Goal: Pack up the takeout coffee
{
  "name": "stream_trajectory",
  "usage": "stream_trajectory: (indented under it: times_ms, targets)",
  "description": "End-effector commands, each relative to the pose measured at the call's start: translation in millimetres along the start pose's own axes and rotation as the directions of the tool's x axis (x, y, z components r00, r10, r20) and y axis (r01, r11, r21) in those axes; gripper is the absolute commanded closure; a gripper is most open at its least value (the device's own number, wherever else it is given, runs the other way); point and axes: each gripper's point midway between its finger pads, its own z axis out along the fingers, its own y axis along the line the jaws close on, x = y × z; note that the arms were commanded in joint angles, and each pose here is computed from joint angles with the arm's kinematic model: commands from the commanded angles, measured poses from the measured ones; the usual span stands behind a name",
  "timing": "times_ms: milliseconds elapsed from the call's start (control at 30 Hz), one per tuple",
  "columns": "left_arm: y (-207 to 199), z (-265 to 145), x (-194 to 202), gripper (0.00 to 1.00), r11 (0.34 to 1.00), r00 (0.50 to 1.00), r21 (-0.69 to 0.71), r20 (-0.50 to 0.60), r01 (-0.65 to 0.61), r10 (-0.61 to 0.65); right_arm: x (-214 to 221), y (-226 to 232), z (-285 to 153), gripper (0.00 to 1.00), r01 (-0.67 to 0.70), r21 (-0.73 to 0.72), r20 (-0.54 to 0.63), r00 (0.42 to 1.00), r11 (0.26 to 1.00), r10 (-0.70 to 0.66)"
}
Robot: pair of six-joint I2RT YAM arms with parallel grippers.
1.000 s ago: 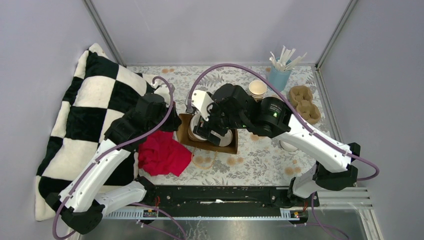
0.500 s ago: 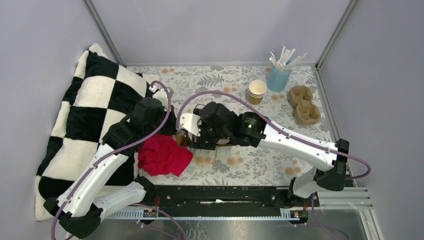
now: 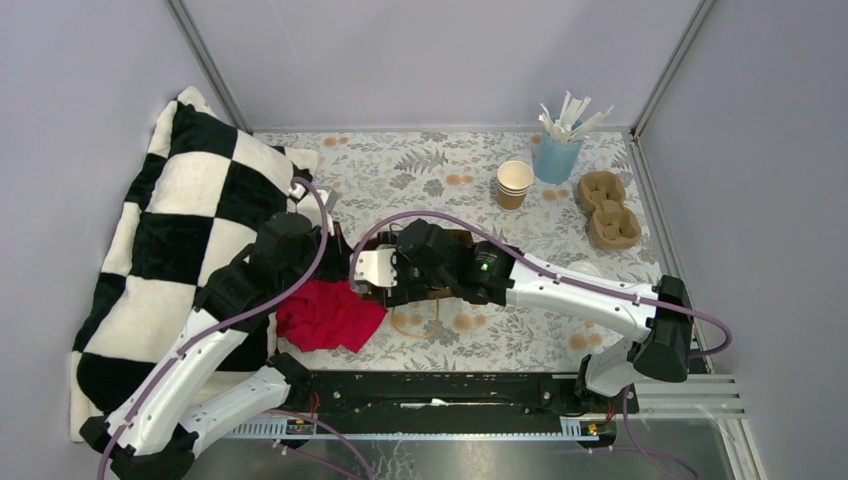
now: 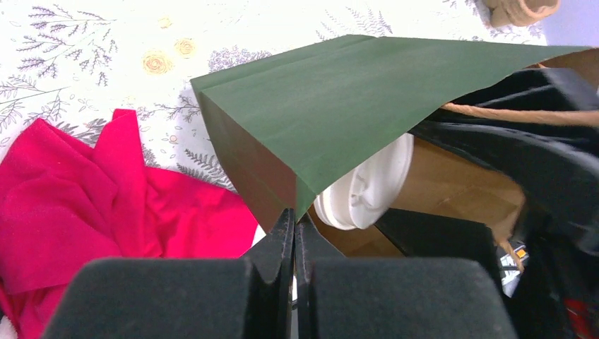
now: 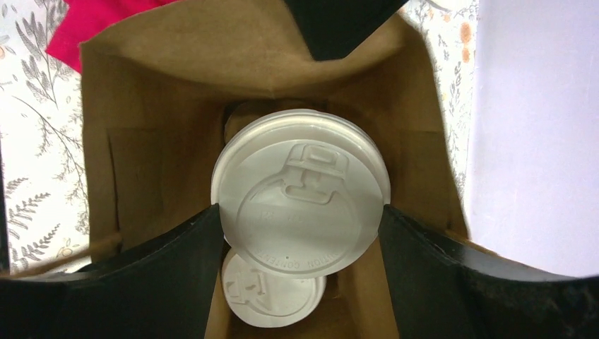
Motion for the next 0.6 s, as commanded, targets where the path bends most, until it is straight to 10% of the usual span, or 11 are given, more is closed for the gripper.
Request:
stream_trajectory:
  times_ms: [0, 567]
  targets:
    - [-8, -5, -6, 1.00, 0.998, 0.997, 0.062, 0.076, 0.021, -0.026, -2, 7, 17, 0.43, 0.077, 0.010, 0.040, 0.996, 0.997, -0.077]
    - [-12, -4, 16, 1.00, 0.994, 0.999, 0.108, 0.010, 0.031, -0.032, 24, 2, 47, 0.46, 0.165, 0.095, -0.007, 0.986, 0.982, -0.166]
